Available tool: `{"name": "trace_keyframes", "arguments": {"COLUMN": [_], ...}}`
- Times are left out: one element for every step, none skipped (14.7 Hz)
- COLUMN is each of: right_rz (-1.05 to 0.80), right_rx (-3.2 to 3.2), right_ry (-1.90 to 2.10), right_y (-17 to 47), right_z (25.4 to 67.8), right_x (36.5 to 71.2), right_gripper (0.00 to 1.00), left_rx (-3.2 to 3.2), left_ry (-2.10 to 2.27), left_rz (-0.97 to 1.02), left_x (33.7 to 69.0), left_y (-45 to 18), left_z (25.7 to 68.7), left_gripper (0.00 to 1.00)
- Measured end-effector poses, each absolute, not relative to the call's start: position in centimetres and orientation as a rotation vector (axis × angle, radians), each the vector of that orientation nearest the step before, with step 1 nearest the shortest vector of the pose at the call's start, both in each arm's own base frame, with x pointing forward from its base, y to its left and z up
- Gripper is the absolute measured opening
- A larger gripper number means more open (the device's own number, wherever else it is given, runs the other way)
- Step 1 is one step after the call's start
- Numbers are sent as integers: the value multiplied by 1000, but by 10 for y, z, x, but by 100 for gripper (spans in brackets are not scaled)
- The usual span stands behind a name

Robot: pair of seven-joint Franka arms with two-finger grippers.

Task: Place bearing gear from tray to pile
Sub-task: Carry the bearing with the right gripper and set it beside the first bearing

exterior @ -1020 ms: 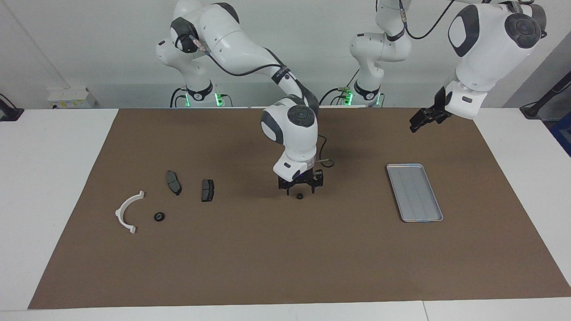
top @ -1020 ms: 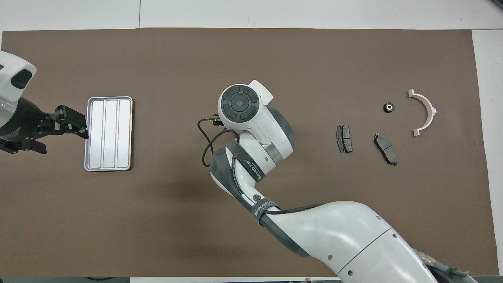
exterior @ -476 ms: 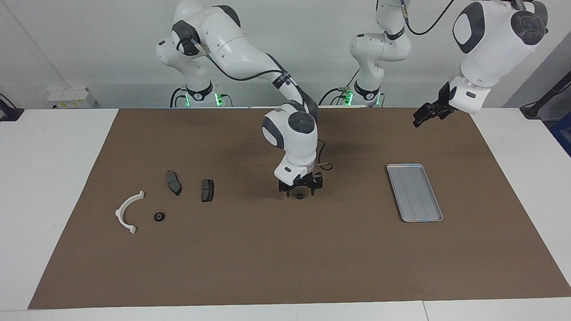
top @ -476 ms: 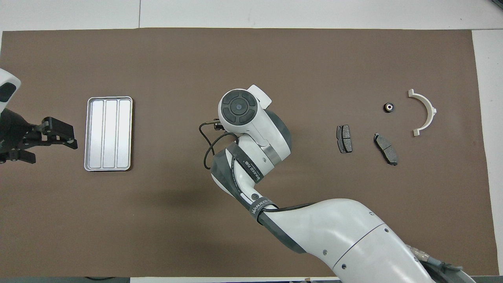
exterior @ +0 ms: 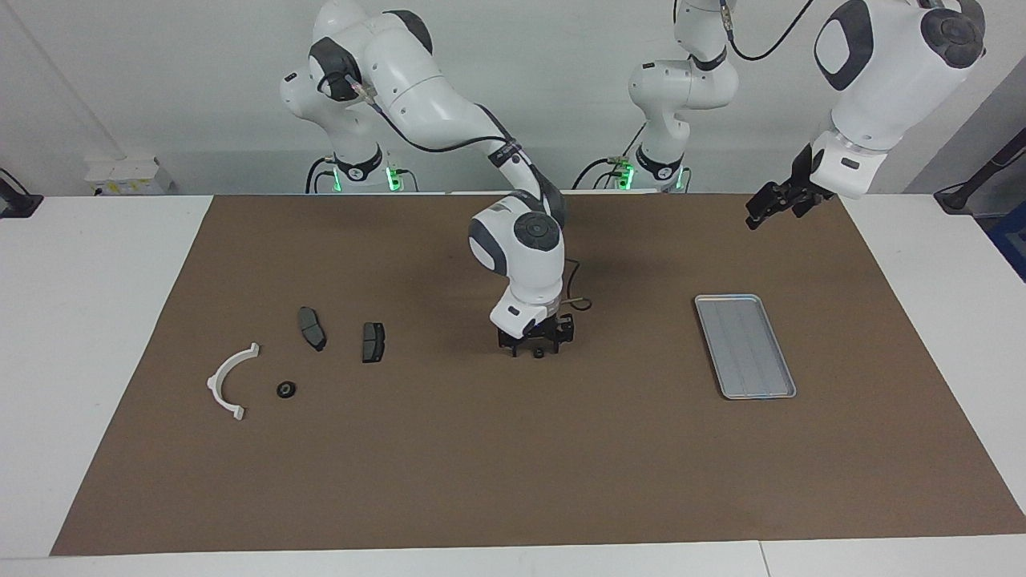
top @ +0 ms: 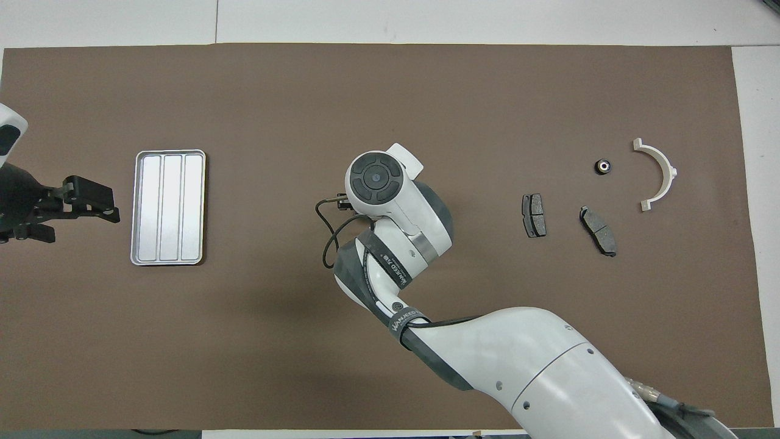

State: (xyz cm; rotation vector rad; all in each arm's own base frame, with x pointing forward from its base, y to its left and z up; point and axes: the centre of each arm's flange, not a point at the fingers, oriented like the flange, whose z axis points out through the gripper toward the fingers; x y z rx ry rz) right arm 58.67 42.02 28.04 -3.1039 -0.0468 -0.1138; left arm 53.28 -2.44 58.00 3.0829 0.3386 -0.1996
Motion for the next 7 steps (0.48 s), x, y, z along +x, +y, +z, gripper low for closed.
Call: {"name": "trace_keyframes", "arguments": {"right_rz": [-115, -114, -113, -114, -116, -120, -118], "right_rx": [-3102, -3095, -3091, -3088, -3087, -3084, -3085], "right_ry": [-44, -38, -35, -36, -35, -35, -34], "right_y": [420, 420, 421, 422, 422, 422, 421], "right_z": [282, 284, 285, 287, 288, 292, 291], "right_x": [587, 587, 587, 586, 586, 586, 587], "right_gripper": [74, 63, 49, 39, 29, 24, 24], "left_rx": [3082, 3082, 3083, 3083, 3084, 3084, 3083], "left_ry": [340, 338, 326, 311, 300, 295, 293], "left_rz": [-184, -178, -172, -165, -160, -151, -139], "left_x": [534, 535, 535, 536, 536, 537, 538], "left_y": [-24, -23, -23, -22, -21, -20, -19], "left_z": [580, 580, 579, 579, 579, 580, 580], "left_gripper": [100, 100, 100, 100, 100, 100, 100]}}
